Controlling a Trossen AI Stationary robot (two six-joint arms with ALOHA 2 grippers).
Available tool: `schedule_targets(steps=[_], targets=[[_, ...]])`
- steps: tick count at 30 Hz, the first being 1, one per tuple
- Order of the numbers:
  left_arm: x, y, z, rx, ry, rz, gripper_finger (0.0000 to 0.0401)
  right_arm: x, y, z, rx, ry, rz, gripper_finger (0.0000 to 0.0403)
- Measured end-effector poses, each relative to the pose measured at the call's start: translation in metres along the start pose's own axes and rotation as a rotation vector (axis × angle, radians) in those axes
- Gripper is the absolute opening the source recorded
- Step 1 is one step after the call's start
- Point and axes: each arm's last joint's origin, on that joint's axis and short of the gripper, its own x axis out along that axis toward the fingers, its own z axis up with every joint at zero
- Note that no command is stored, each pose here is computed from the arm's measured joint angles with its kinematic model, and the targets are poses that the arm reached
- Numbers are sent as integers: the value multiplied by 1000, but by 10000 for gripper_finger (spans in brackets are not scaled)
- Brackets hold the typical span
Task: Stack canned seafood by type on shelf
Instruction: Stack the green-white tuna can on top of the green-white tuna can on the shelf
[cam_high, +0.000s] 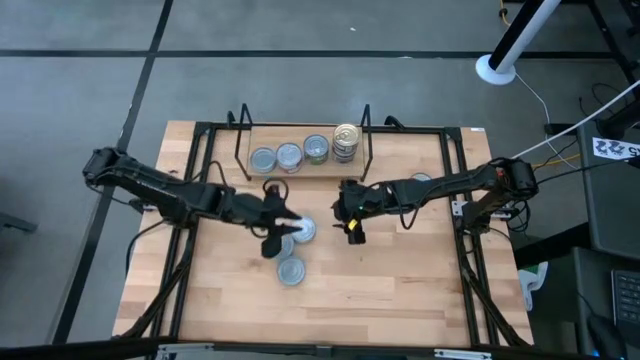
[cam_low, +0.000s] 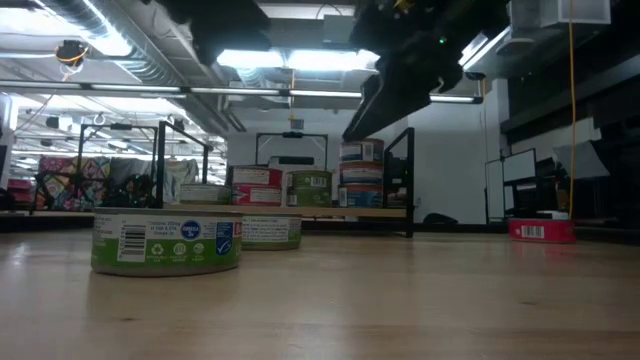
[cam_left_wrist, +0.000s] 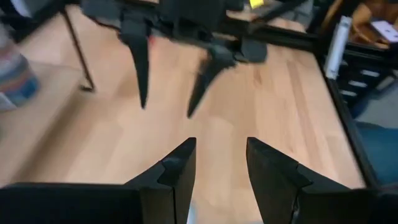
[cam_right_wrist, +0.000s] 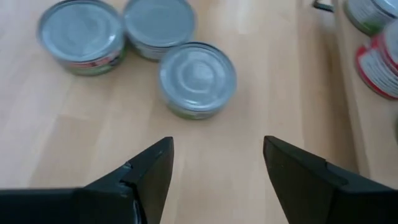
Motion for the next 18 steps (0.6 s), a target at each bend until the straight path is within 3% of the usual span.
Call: schedule_targets(steps=[13,18], targets=[[-16,-37,-36,-135,225,-57,137,-1,16,4,-65,-22,31,250],[-12,-50,-48,-304,283,-46,137,-1,16,4,-63,-23,31,250]])
